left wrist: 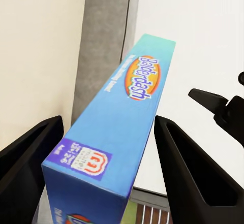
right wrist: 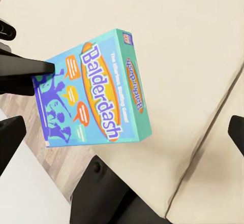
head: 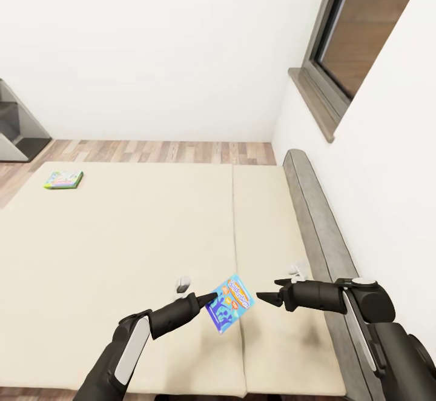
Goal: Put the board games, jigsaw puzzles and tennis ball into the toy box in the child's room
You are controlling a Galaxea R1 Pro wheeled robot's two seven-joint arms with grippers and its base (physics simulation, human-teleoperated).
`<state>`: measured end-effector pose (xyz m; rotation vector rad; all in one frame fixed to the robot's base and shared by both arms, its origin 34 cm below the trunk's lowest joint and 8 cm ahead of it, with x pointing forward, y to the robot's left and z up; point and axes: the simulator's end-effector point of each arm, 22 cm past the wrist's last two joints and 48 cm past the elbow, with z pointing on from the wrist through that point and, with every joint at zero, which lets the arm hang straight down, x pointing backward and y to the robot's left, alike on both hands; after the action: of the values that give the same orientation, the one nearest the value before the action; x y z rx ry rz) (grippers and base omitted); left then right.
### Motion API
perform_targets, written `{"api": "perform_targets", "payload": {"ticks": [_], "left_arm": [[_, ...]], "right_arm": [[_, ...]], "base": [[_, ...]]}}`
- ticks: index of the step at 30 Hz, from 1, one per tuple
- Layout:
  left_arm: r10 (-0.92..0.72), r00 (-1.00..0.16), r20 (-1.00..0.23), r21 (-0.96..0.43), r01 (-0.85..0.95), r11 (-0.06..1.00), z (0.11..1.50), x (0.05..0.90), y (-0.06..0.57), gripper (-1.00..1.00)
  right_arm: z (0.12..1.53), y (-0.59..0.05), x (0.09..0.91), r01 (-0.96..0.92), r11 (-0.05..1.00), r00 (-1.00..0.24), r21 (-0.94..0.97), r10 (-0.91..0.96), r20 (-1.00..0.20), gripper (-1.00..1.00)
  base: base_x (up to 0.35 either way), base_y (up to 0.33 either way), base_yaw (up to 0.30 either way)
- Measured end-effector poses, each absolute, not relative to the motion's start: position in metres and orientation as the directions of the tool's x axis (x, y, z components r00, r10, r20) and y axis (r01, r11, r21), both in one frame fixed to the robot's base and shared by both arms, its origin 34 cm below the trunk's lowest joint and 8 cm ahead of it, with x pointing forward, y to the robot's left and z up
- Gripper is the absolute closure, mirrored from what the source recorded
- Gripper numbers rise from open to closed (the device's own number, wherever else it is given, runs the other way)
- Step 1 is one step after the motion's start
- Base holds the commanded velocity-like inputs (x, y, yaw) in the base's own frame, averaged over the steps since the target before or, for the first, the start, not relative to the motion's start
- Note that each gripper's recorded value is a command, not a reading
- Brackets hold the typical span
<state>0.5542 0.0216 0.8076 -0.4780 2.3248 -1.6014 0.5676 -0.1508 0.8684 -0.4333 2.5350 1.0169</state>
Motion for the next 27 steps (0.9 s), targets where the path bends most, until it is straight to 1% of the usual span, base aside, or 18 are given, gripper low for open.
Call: {"api": "perform_targets", "payload": {"ticks": [27], "left_arm": [[-0.420,-0.904,-0.078,-0.941,-0.072,0.331,0.827,0.562,0.022,1.00]], "right_arm": [[0.888,-0.151,0.573,-0.438,0.692,-0.862,0.575,-0.143,-0.486,-1.00]], "base": [[0.000,0.000,0.000]]}}
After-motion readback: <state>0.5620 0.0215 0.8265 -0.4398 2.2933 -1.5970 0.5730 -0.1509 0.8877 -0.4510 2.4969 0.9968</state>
